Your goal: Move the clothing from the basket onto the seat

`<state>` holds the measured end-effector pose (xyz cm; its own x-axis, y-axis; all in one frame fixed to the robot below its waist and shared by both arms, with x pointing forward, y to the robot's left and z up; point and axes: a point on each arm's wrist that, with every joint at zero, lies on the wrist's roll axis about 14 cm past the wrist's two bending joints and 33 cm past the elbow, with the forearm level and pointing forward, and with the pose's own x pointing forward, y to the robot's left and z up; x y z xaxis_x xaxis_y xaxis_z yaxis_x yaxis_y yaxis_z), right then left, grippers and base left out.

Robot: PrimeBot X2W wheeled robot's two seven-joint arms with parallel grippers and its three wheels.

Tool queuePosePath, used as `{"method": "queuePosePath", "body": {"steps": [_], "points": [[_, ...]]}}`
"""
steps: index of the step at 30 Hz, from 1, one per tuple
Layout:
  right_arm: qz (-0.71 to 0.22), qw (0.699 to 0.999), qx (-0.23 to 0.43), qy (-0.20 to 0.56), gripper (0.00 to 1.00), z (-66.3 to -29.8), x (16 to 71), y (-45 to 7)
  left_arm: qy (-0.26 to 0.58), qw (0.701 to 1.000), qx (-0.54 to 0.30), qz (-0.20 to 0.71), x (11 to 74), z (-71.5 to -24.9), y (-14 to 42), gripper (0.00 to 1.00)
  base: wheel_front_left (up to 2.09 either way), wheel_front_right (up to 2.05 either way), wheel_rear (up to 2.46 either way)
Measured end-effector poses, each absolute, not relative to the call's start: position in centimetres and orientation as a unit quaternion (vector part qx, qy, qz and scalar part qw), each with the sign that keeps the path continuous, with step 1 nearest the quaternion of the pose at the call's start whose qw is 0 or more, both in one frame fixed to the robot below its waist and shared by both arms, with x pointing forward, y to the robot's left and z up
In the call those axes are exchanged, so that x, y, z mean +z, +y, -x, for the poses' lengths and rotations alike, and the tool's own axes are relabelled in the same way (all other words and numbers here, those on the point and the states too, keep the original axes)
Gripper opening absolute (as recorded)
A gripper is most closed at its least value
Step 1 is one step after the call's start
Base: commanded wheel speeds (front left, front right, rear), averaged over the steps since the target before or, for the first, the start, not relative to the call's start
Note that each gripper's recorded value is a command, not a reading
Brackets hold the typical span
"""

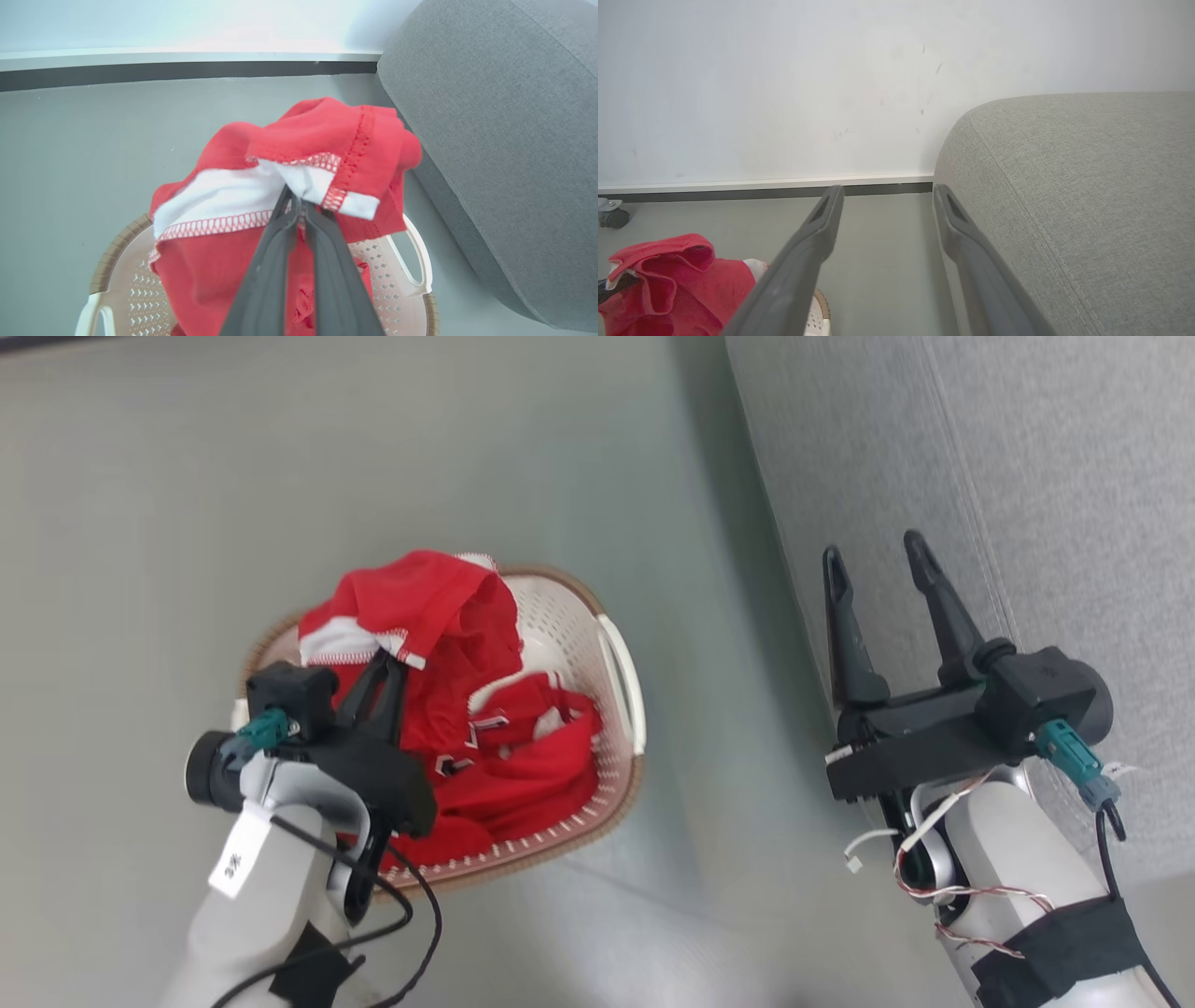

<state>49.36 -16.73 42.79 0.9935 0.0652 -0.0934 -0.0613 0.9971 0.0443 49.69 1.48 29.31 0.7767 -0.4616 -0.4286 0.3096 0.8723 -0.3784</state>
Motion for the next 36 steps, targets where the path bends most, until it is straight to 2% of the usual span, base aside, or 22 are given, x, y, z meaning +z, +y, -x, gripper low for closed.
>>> {"method": "queuePosePath", "body": {"steps": [20, 36], "points": [[-0.029, 0.995, 0.092, -0.004, 1.00, -46.1, 48.5, -13.1, 0.088, 0.970, -0.153, 0.165, 43.3, -48.0, 7.4, 0.00, 0.00, 0.00, 0.00], [-0.032, 0.992, 0.119, -0.020, 1.00, -42.3, 50.5, -11.7, -0.063, 0.971, -0.162, 0.166, 54.1, -44.5, 8.9, 0.00, 0.00, 0.00, 0.00]]}}
